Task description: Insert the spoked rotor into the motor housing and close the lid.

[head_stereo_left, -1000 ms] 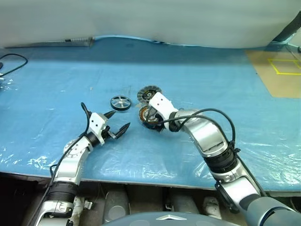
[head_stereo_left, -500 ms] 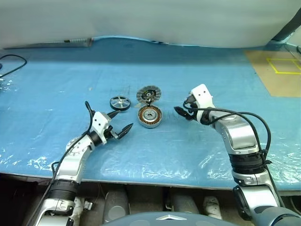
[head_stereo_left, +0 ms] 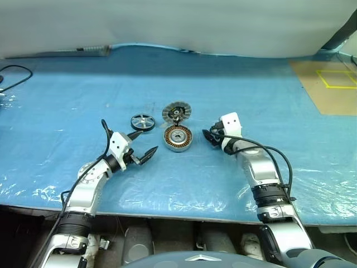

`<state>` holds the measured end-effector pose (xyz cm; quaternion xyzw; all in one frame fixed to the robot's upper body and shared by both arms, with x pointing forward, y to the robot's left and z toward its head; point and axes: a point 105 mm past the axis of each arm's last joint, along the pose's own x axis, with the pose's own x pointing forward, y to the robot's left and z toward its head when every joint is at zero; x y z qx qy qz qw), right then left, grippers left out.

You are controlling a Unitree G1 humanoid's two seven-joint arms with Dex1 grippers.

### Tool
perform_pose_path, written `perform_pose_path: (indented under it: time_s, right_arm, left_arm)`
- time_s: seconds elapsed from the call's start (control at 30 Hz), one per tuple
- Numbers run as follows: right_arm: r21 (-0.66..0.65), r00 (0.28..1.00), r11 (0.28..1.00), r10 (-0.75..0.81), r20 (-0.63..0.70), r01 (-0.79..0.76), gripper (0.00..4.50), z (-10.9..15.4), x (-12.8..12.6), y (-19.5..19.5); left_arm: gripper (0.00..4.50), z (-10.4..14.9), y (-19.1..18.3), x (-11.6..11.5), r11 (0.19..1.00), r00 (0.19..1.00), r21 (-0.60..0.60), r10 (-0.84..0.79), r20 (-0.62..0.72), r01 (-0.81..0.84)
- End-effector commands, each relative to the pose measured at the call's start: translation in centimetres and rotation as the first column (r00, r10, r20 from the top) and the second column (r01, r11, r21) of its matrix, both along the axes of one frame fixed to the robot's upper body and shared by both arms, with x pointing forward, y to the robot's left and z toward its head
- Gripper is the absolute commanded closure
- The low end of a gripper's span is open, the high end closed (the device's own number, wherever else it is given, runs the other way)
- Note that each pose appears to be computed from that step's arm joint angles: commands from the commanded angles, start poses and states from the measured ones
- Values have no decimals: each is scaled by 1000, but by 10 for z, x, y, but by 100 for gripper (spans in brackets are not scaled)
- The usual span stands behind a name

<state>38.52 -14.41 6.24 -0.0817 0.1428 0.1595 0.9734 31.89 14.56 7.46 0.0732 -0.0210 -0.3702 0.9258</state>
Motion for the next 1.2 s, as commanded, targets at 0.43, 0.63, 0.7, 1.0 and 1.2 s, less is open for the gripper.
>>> perform_pose_path:
  time_s: [0.43,0.63,0.7,1.0,1.2]
  right_arm:
    - [-144,988,984,92,-123,-109,392,-37,-50,-13]
    - [-98,961,956,276,-14,-276,392,8,-59,15]
    - [-71,930,930,365,39,-362,392,29,-62,35]
    - [4,891,895,445,88,-447,392,59,-54,86]
    - [-4,884,886,462,76,-463,392,54,-50,103]
  left_arm:
    - [0,2,-9,-8,999,999,-9,-48,6,48]
    - [0,-1,-18,-10,997,998,-25,-68,-1,68]
    - [0,0,-20,-9,997,997,-30,-70,6,71]
    - [0,-2,-28,-12,995,996,-43,-91,-1,91]
    - [0,-2,-27,-12,996,997,-44,-82,1,82]
